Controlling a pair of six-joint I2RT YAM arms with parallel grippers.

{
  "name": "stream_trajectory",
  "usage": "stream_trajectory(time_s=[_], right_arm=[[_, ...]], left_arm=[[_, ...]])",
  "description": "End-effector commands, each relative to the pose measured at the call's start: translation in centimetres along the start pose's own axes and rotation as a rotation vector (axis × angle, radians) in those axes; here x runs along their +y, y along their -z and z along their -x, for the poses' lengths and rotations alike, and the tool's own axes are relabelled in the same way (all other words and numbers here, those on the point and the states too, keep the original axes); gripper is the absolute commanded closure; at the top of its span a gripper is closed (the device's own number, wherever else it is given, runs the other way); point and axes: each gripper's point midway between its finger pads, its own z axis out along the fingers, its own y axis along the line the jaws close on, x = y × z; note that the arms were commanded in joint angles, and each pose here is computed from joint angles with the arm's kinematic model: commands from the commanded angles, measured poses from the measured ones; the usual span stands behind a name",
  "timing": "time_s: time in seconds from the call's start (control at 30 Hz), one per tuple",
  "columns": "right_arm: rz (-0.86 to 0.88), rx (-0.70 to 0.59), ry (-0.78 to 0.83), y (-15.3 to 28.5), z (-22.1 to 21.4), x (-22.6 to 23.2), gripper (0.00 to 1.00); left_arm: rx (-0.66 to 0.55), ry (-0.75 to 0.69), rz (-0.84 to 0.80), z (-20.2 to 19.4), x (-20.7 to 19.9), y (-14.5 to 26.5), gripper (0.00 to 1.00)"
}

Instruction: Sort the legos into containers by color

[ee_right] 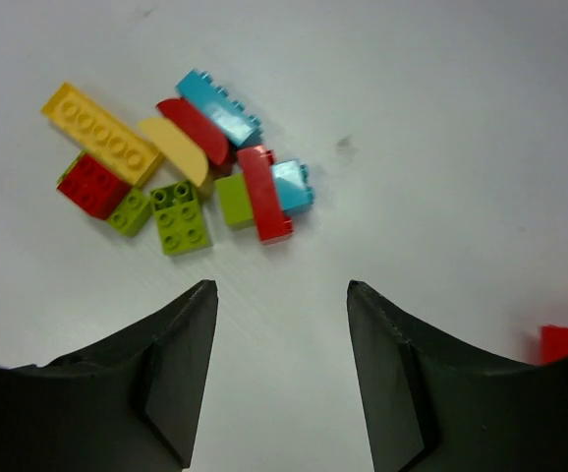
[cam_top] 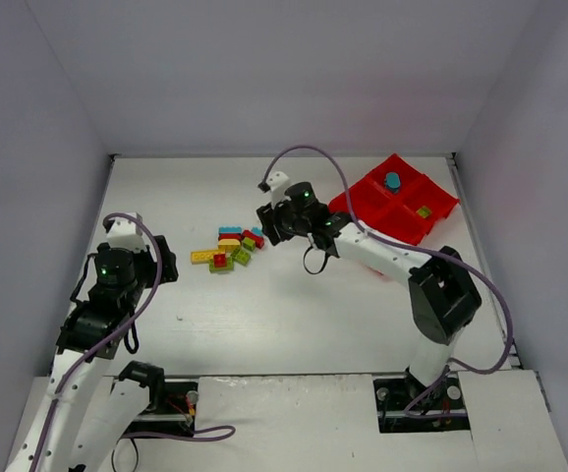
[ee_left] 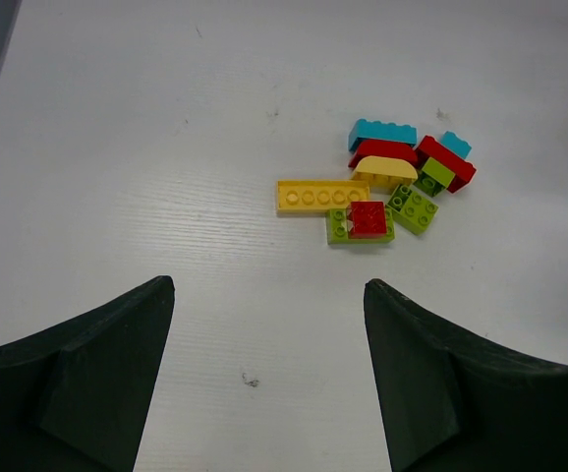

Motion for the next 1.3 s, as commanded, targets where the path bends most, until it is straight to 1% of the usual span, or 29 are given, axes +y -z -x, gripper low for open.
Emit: stream_trajectory(time_s=[0.0, 0.07, 0.17, 0.33, 0.57, 0.83, 0.93, 0.97, 1.0, 1.03, 1.07, 1.13, 1.17, 1.2, 1.23, 1.27], right_arm=[[0.089, 0.008, 0.065, -1.8, -0.9, 3.1, 0.48], [0.136, 0.023, 0.095, -2.5, -1.5, 5.2, 0.48], [0.179, 0.051, 0.128, -3.9, -2.7, 7.2, 0.47], [0.233, 0.106, 0.148, -5.9, -4.9, 9.0, 0.44], [0.236, 0.162, 0.167, -8.5, -7.4, 9.4, 0.43], [0.232, 0.186, 0.184, -10.9, -8.7, 9.3, 0.44], [0.221, 0.189, 0.187, -11.3, -8.9, 9.1, 0.52], [0.22, 0.189, 0.185, -11.3, -8.9, 9.1, 0.61], [0.208, 0.191, 0.186, -11.1, -8.9, 8.8, 0.66], [0.201, 0.192, 0.185, -10.8, -8.9, 8.7, 0.73], [0.19, 0.194, 0.179, -10.3, -8.9, 8.2, 0.83], [0.173, 0.195, 0.163, -9.5, -8.9, 7.4, 0.92], [0.16, 0.171, 0.146, -8.7, -7.7, 6.5, 1.0], [0.156, 0.164, 0.129, -8.1, -7.3, 6.1, 1.0], [0.149, 0.175, 0.116, -7.3, -7.9, 5.6, 1.0], [0.133, 0.134, 0.11, -5.9, -6.0, 4.9, 1.0]], left_arm=[[-0.079, 0.019, -0.009, 2.6, -0.3, 0.4, 0.29], [-0.078, 0.018, -0.007, 2.5, -0.3, 0.4, 0.28], [-0.078, 0.019, -0.005, 2.5, -0.2, 0.4, 0.28], [-0.078, 0.019, -0.006, 2.5, -0.2, 0.4, 0.29], [-0.073, 0.017, -0.003, 2.4, -0.2, 0.3, 0.29], [-0.072, 0.015, -0.001, 2.4, -0.2, 0.3, 0.28], [-0.072, 0.015, -0.001, 2.4, -0.2, 0.3, 0.28], [-0.07, 0.015, -0.001, 2.4, -0.2, 0.3, 0.29], [-0.071, 0.015, -0.003, 2.4, -0.2, 0.3, 0.28], [-0.073, 0.017, -0.003, 2.4, -0.2, 0.3, 0.29], [-0.069, 0.016, -0.004, 2.3, -0.2, 0.2, 0.29], [-0.07, 0.017, -0.007, 2.4, -0.3, 0.3, 0.29], [-0.07, 0.017, -0.009, 2.4, -0.3, 0.3, 0.28], [-0.073, 0.017, -0.009, 2.4, -0.3, 0.3, 0.28], [-0.072, 0.017, -0.011, 2.4, -0.4, 0.3, 0.29], [-0.072, 0.017, -0.014, 2.4, -0.4, 0.3, 0.29]])
